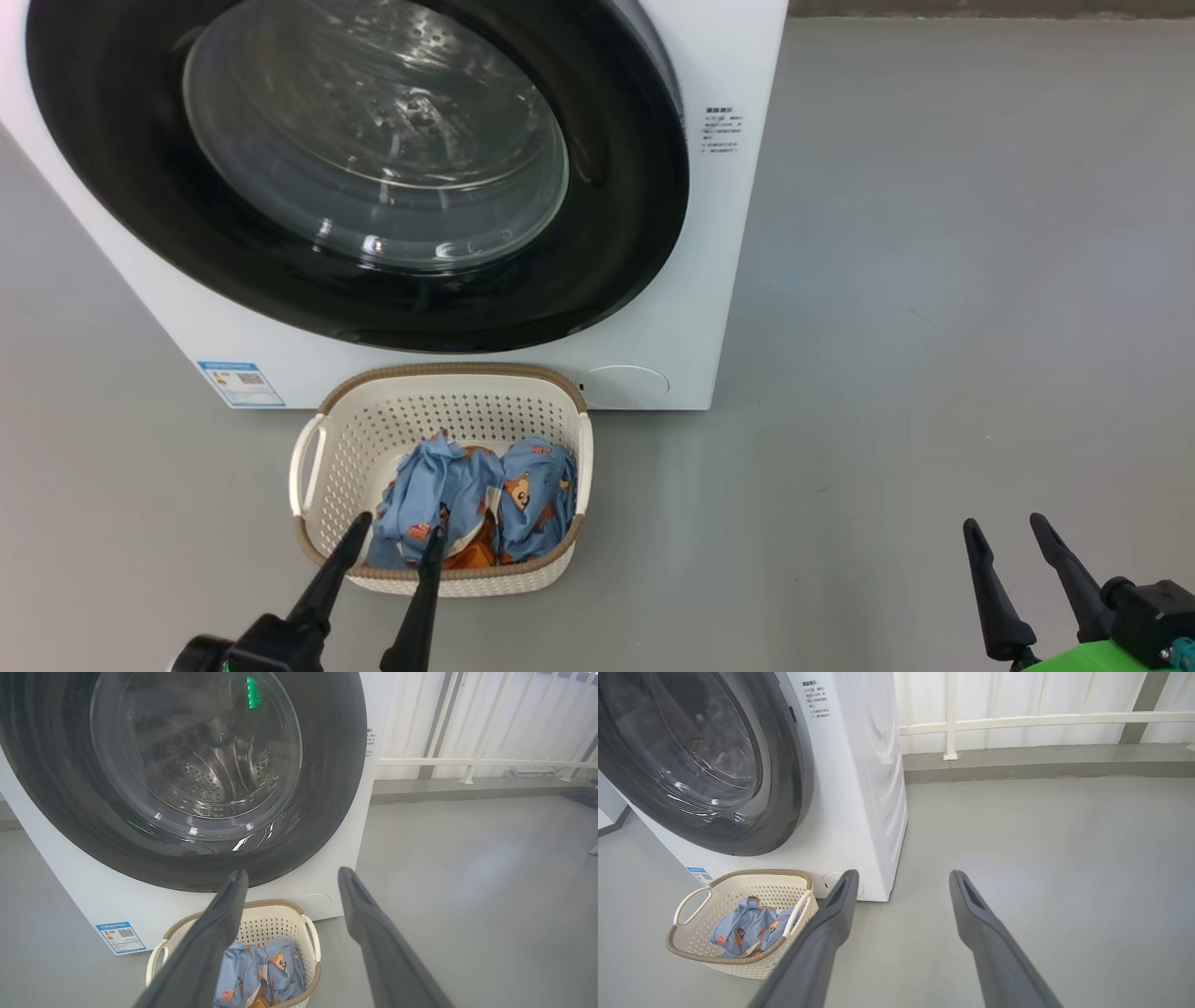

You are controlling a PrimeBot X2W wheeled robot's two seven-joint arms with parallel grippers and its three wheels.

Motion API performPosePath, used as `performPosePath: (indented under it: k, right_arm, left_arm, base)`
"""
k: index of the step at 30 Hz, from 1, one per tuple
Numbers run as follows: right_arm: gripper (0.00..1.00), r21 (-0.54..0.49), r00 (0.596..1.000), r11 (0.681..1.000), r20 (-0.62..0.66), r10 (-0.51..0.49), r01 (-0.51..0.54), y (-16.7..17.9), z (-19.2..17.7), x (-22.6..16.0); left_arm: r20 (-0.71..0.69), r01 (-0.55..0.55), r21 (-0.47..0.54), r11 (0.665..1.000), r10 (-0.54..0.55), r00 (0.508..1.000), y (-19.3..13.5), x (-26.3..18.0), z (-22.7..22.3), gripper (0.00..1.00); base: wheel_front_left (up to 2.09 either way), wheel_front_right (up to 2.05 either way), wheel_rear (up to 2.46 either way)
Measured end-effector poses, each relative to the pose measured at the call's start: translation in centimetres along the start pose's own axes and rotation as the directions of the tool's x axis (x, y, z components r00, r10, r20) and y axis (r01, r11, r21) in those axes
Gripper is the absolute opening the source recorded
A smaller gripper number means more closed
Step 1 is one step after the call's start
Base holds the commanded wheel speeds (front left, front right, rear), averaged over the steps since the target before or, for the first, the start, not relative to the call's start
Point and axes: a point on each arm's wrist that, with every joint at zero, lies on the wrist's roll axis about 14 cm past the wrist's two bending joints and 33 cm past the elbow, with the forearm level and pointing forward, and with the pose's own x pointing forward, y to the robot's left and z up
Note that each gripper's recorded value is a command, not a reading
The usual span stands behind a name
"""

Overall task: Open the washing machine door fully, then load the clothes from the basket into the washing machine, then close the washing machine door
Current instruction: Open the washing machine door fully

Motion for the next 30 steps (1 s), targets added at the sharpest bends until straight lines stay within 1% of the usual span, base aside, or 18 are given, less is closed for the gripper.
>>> performPosePath:
  k: [6, 7, 8, 9, 10, 14, 17, 19, 23, 26, 28, 30]
  right_arm:
    - [1.00, 0.004, 1.000, 1.000, -0.003, 0.013, -0.013, 0.5, -0.1, 0.1]
    - [0.91, 0.005, 1.000, 1.000, -0.002, 0.019, -0.019, 0.7, -0.1, 0.2]
    - [0.52, 0.012, 1.000, 1.000, -0.001, 0.026, -0.026, 0.9, -0.1, 0.2]
    - [0.29, 0.025, 0.999, 0.999, 0.005, 0.035, -0.035, 1.3, 0.1, 0.4]
    - [0.00, 0.039, 0.999, 0.998, 0.017, 0.043, -0.044, 1.6, 0.5, 0.8]
    - [0.00, 0.087, 0.991, 0.993, 0.108, 0.076, -0.085, 3.0, 3.4, 2.7]
    - [0.00, 0.154, 0.980, 0.982, 0.183, 0.080, -0.109, 3.7, 5.8, 4.2]
    - [0.00, 0.219, 0.969, 0.967, 0.232, 0.080, -0.132, 4.2, 7.4, 5.3]
    - [0.00, 0.337, 0.940, 0.922, 0.333, 0.076, -0.194, 5.2, 11.2, 7.6]
    - [0.00, 0.421, 0.912, 0.872, 0.404, 0.066, -0.249, 5.7, 14.0, 9.3]
    - [0.00, 0.470, 0.892, 0.832, 0.448, 0.061, -0.293, 6.2, 15.9, 10.4]
    - [0.00, 0.491, 0.873, 0.805, 0.483, 0.067, -0.333, 6.6, 17.5, 11.5]
  left_arm:
    - [-0.002, 0.001, -0.002, 1.000, -0.001, 1.000, 0.0, 0.0, -0.1, 1.00]
    - [-0.003, 0.002, -0.005, 1.000, -0.002, 1.000, -0.1, 0.0, -0.1, 1.00]
    - [-0.003, 0.004, -0.005, 1.000, -0.004, 1.000, -0.1, 0.0, -0.1, 1.00]
    - [-0.003, 0.006, -0.006, 1.000, -0.006, 1.000, -0.2, 0.0, -0.1, 1.00]
    - [-0.003, 0.008, -0.006, 1.000, -0.008, 1.000, -0.3, 0.0, -0.1, 1.00]
    - [-0.008, 0.009, -0.015, 1.000, -0.009, 1.000, -0.4, 0.1, -0.3, 1.00]
    - [-0.013, 0.011, -0.017, 1.000, -0.011, 1.000, -0.4, 0.1, -0.4, 1.00]
    - [-0.013, 0.014, -0.017, 1.000, -0.014, 1.000, -0.5, 0.2, -0.4, 1.00]
    - [-0.007, 0.022, -0.018, 1.000, -0.022, 1.000, -0.8, 0.6, -0.3, 1.00]
    - [-0.004, 0.026, -0.023, 0.999, -0.026, 1.000, -0.9, 0.9, -0.2, 1.00]
    - [-0.003, 0.028, -0.029, 0.999, -0.028, 1.000, -1.0, 1.1, -0.2, 1.00]
    - [0.000, 0.027, -0.030, 0.999, -0.027, 1.000, -1.0, 1.3, -0.1, 1.00]
  base:
    - [0.04, 0.04, -0.08]
    - [0.00, 0.00, 0.00]
    - [0.00, 0.00, 0.00]
    - [0.00, 0.00, 0.00]
    - [0.00, 0.00, 0.00]
    - [0.00, 0.00, 0.00]
    - [0.00, 0.00, 0.00]
    - [0.00, 0.00, 0.00]
    - [0.00, 0.00, 0.00]
    - [0.00, 0.00, 0.00]
    - [0.00, 0.00, 0.00]
    - [0.00, 0.00, 0.00]
